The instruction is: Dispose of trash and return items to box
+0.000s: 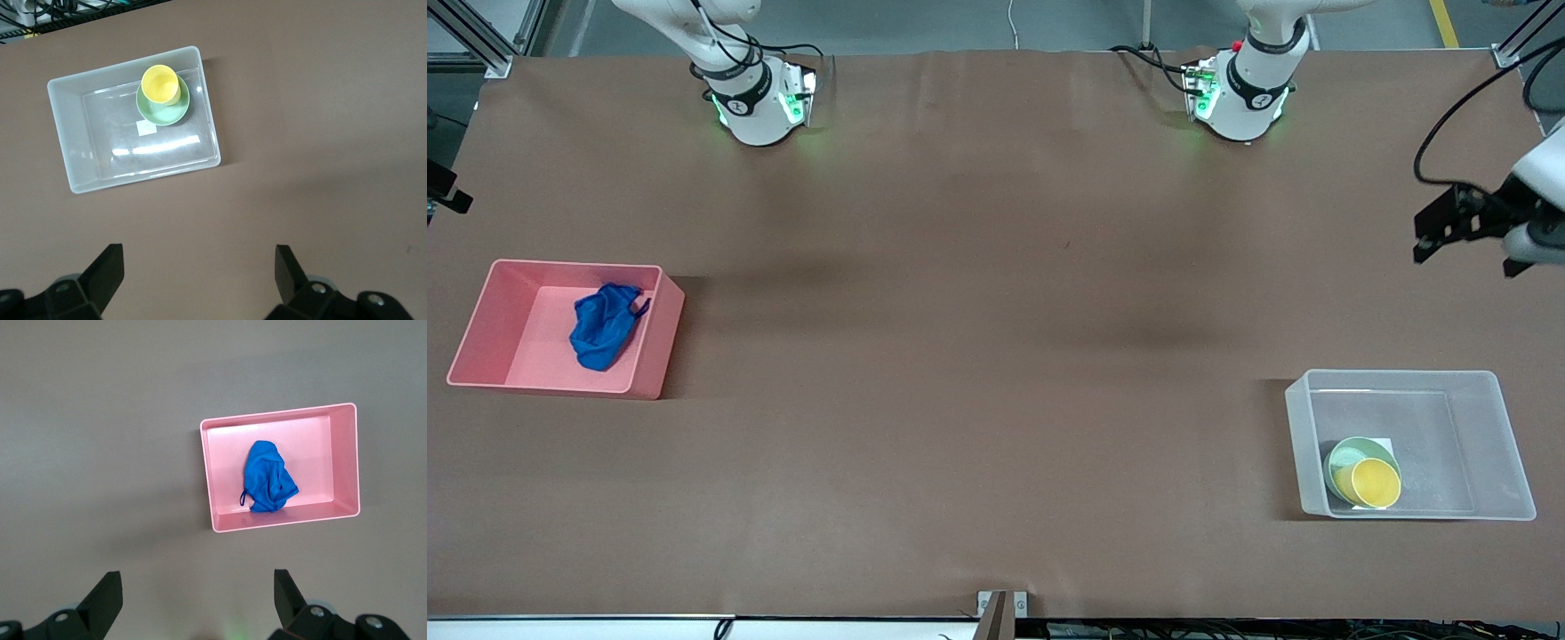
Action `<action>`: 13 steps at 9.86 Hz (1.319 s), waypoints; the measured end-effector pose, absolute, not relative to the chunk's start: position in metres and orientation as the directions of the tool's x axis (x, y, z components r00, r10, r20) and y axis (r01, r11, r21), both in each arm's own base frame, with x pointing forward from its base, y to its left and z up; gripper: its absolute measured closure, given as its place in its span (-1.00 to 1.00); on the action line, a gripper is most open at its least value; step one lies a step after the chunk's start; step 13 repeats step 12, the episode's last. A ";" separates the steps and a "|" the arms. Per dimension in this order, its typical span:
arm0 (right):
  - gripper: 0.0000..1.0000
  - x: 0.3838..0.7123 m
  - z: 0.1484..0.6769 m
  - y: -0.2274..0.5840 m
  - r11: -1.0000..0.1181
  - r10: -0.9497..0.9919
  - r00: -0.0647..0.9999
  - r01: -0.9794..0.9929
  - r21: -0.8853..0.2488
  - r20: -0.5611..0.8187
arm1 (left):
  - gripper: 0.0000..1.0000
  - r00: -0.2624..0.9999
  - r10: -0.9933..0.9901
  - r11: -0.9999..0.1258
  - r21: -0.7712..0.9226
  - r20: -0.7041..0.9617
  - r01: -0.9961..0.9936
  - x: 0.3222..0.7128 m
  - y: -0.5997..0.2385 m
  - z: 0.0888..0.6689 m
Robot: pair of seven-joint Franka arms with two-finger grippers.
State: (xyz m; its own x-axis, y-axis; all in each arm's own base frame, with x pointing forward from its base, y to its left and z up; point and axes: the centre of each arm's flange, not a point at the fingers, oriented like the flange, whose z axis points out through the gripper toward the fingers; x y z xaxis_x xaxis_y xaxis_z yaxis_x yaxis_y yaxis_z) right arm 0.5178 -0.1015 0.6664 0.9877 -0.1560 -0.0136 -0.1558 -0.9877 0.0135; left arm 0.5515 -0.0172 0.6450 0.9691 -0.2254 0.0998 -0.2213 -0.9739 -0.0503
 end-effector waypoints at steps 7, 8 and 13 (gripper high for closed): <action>-1.00 0.518 0.672 -0.101 -0.990 -0.140 0.990 -0.140 0.018 0.000 | -1.00 0.986 -0.145 -0.989 -0.031 0.080 -0.143 0.532 -0.025 0.666; -1.00 0.518 0.672 -0.102 -0.990 -0.141 0.990 -0.140 0.018 0.000 | -1.00 0.988 -0.135 -0.991 -0.016 0.069 -0.134 0.532 -0.021 0.663; -1.00 0.518 0.672 -0.102 -0.990 -0.141 0.990 -0.141 0.018 0.000 | -1.00 0.995 -0.091 -0.996 0.022 0.039 -0.092 0.537 -0.022 0.648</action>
